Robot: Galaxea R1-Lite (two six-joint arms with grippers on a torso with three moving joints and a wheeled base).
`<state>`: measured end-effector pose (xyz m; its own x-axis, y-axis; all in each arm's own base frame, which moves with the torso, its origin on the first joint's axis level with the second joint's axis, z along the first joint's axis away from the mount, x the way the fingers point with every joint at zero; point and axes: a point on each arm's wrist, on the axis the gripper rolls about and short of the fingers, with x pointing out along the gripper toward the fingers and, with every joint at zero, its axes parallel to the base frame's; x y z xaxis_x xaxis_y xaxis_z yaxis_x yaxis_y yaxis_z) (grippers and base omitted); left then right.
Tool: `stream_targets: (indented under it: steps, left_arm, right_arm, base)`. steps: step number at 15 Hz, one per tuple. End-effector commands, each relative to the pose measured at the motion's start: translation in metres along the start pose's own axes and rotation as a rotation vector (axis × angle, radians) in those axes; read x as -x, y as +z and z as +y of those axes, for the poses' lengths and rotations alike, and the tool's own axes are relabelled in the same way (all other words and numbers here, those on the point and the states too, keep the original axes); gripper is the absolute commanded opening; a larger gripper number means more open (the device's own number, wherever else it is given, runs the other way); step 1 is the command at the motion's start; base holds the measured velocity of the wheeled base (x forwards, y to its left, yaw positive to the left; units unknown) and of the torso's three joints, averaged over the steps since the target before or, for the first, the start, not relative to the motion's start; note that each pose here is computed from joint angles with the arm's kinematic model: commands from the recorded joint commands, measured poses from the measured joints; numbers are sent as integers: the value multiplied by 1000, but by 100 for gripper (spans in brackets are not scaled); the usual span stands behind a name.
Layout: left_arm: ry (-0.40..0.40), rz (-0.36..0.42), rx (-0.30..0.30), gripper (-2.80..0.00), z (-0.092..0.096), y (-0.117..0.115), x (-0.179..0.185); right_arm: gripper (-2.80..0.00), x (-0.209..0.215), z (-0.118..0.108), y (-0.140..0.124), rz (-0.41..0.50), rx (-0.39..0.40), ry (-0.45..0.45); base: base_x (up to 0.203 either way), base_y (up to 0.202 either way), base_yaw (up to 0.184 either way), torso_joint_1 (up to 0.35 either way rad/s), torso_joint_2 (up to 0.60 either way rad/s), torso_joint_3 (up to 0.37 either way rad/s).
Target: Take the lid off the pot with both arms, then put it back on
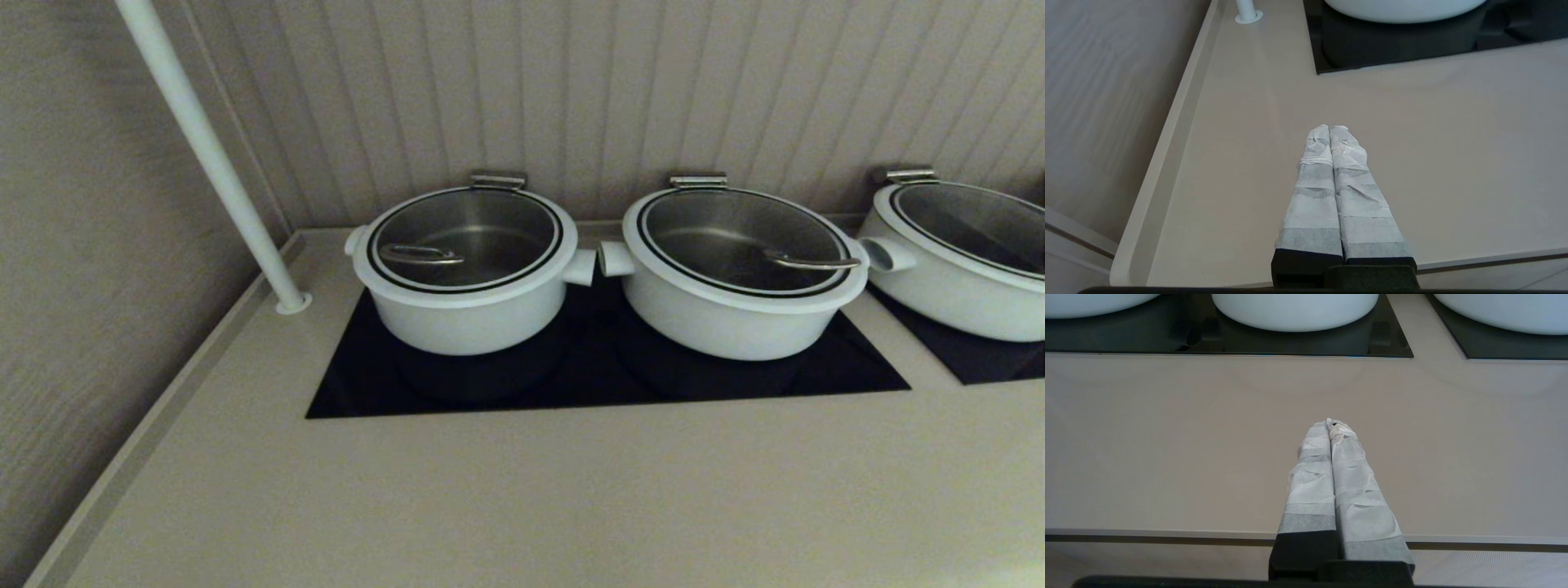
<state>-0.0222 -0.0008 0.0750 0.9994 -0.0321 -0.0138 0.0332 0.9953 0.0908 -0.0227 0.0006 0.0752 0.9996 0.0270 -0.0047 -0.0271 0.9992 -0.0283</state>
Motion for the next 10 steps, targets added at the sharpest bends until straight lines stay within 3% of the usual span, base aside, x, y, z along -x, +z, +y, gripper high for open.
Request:
stream_targets:
  steps: [1,10]
  left_arm:
    - [5,-7,11,-280,0,0,1]
    - [2,-8,11,-280,0,0,1]
  right_arm:
    - [-280,0,0,0,0,1,1]
    - [-280,0,0,0,0,1,1]
  base:
    - [0,0,0,0,0,0]
    - [0,0,0,0,0,0]
